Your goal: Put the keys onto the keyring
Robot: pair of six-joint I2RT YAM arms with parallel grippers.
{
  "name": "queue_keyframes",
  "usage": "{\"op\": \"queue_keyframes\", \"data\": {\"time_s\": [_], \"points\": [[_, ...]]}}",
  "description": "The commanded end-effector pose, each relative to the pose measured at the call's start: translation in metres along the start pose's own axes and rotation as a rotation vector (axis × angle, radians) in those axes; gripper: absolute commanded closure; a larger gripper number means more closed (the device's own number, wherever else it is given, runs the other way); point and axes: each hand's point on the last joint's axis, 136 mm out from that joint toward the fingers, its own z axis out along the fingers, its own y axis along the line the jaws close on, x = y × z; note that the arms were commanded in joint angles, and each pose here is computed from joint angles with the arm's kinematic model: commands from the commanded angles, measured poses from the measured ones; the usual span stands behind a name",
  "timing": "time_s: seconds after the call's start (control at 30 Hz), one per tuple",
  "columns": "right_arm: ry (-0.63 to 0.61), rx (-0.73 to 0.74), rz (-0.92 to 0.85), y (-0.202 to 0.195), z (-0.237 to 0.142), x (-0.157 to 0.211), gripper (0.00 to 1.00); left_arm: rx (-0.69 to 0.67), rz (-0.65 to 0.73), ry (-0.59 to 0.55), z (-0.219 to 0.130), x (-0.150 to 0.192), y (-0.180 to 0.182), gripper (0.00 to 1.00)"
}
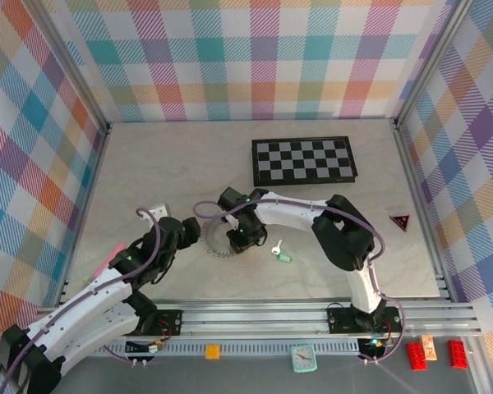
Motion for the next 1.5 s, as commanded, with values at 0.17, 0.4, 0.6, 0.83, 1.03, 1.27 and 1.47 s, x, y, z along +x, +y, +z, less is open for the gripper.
{"op": "queue_keyframes", "data": {"time_s": [0.17,0.4,0.6,0.83,1.03,1.27,1.47], "points": [[0.014,0.049,-0.026,-0.005,-0.003,-0.001,0.83,-0.037,-0.013,-0.010,0.001,0.000,0.010,0.07],[0.026,0.057,-0.032,-0.006,0.000,-0.001,0.87,-0.039,-0.010,-0.009,0.000,0.001,0.010,0.07],[0.033,0.049,-0.034,-0.005,0.001,0.000,0.87,-0.038,-0.012,-0.010,0.000,0.000,0.010,0.07],[0.003,0.052,-0.041,-0.003,-0.009,-0.005,1.00,-0.041,-0.008,-0.016,0.000,-0.002,0.010,0.08],[-0.108,0.033,-0.126,0.005,-0.042,-0.015,1.00,-0.043,0.069,-0.032,-0.007,-0.013,0.006,0.10],[-0.337,0.015,-0.333,0.013,-0.086,-0.017,1.00,0.127,0.238,-0.053,-0.018,-0.032,-0.035,0.23],[-0.485,-0.008,-0.568,0.025,-0.111,-0.017,1.00,0.452,0.352,-0.108,-0.032,-0.036,-0.098,0.36]]}}
